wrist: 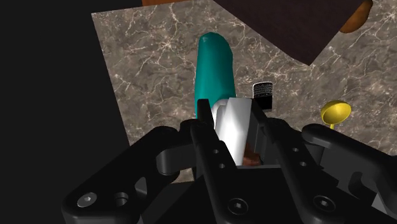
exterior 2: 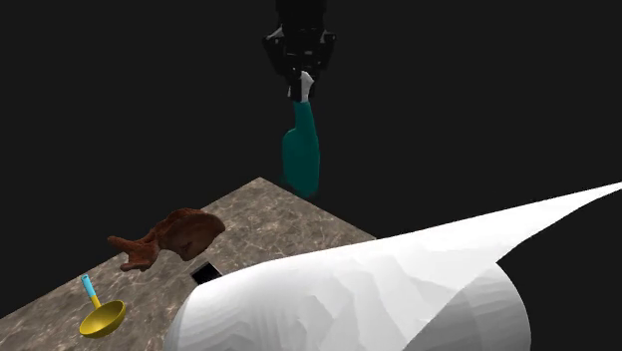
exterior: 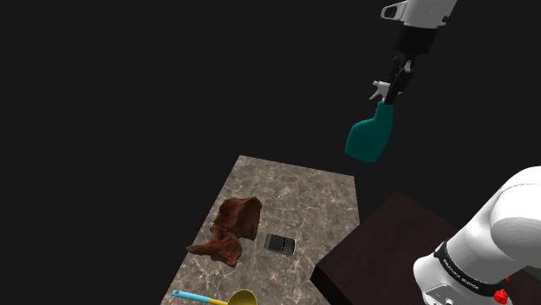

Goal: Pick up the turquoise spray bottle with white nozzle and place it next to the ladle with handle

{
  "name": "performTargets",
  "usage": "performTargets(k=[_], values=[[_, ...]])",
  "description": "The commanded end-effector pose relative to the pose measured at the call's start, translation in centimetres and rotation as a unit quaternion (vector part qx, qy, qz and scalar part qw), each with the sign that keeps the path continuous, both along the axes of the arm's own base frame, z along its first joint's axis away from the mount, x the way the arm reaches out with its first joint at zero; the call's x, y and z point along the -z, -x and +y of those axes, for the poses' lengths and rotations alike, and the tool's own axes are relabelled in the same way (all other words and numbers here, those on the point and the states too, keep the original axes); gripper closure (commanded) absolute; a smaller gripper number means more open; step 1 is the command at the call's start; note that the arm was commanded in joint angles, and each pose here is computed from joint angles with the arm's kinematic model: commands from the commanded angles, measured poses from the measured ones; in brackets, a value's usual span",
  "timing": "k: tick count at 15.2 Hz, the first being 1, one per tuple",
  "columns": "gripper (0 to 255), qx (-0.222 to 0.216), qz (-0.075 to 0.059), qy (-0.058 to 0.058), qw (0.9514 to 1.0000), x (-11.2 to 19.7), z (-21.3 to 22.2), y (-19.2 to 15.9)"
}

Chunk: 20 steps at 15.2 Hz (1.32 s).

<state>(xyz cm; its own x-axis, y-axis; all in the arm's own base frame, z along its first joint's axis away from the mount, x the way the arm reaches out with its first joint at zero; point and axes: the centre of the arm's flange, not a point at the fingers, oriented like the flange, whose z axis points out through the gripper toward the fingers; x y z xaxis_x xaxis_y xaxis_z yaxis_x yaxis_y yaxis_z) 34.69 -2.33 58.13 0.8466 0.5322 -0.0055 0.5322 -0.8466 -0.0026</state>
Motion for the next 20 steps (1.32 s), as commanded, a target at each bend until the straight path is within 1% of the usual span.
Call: performTargets(k=[1,20], values=[[255,0.001,0.000,0.000,1.0000,0.1,2.7,0.8],[255,0.001,0.000,0.000,1.0000,0.1,27.1,6.5]])
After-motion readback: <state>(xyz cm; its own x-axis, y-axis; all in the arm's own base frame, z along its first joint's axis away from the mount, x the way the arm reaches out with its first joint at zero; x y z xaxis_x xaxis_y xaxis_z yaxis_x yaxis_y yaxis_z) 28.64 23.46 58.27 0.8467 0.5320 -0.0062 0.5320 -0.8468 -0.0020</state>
